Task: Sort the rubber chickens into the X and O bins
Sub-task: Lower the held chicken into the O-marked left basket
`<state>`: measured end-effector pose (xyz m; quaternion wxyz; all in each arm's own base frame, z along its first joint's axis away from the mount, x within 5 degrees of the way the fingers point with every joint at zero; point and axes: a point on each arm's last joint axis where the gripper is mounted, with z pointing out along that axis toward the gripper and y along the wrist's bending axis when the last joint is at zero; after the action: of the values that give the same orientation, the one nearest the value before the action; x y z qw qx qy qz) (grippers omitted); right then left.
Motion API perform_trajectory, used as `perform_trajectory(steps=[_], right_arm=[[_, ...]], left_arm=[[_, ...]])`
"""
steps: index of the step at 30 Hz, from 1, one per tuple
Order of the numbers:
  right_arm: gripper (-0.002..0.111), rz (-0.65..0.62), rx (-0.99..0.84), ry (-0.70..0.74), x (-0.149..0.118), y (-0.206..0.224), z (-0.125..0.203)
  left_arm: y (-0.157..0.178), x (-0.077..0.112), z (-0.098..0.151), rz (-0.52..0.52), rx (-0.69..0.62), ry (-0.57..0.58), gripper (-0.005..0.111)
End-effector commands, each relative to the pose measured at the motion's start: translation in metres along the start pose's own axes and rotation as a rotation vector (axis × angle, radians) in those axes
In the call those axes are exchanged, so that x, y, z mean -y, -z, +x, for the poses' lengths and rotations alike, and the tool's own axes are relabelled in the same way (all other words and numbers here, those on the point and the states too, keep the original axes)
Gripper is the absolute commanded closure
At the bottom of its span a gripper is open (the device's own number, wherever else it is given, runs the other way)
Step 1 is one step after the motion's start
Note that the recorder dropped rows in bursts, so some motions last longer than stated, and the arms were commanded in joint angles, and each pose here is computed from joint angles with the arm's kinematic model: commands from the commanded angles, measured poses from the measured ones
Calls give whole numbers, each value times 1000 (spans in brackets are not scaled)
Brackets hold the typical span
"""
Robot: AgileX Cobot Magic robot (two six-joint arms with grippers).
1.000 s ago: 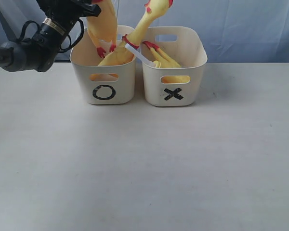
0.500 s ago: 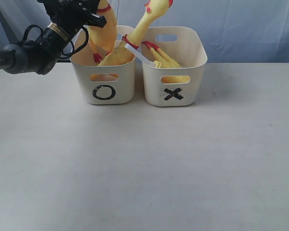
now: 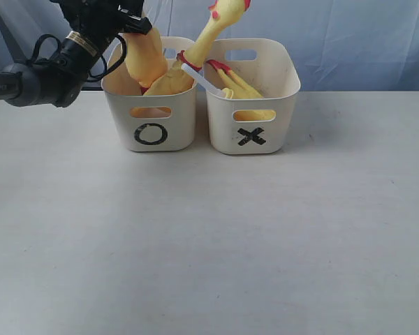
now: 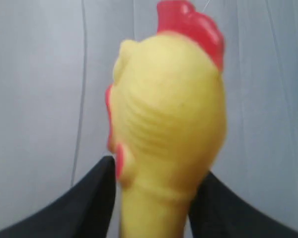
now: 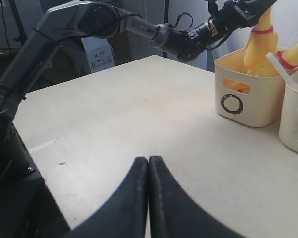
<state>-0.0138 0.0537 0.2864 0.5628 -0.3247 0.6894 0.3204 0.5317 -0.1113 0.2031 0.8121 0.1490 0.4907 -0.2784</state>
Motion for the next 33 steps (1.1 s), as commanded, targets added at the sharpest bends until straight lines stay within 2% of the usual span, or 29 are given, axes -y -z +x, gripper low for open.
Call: perform_trajectory(steps=[1,6,9,14,16,19,21,26,28,33], right_arm=[[108,0,6,-1,0,0,1],[108,0,6,-1,0,0,1],[108,0,6,-1,0,0,1],[108,0,6,-1,0,0,1],[108,-3,2,-1,-1,0,1],[108,-3,2,-1,-1,0,1],[108,-2,3,-1,-1,0,1],[108,-2,3,-1,-1,0,1],[108,-2,3,-1,-1,0,1],[108,0,5,-1,0,0,1]], left_arm=[[-1,-1,-11,13,72,-2,63],[-1,1,-13,35,94,-7,61],[0,3,-11,86,63,-35,52],[7,-8,-13,101,34,31,50],[11,-13,-16,140,-1,42,50],[14,-15,-25,247,-91,-34,50],[15,-14,-30,290,-144,-24,50],[22,-13,-42,419,-435,-79,50],[25,-15,-50,446,-509,-122,50],[31,-20,-64,478,-601,-172,50]])
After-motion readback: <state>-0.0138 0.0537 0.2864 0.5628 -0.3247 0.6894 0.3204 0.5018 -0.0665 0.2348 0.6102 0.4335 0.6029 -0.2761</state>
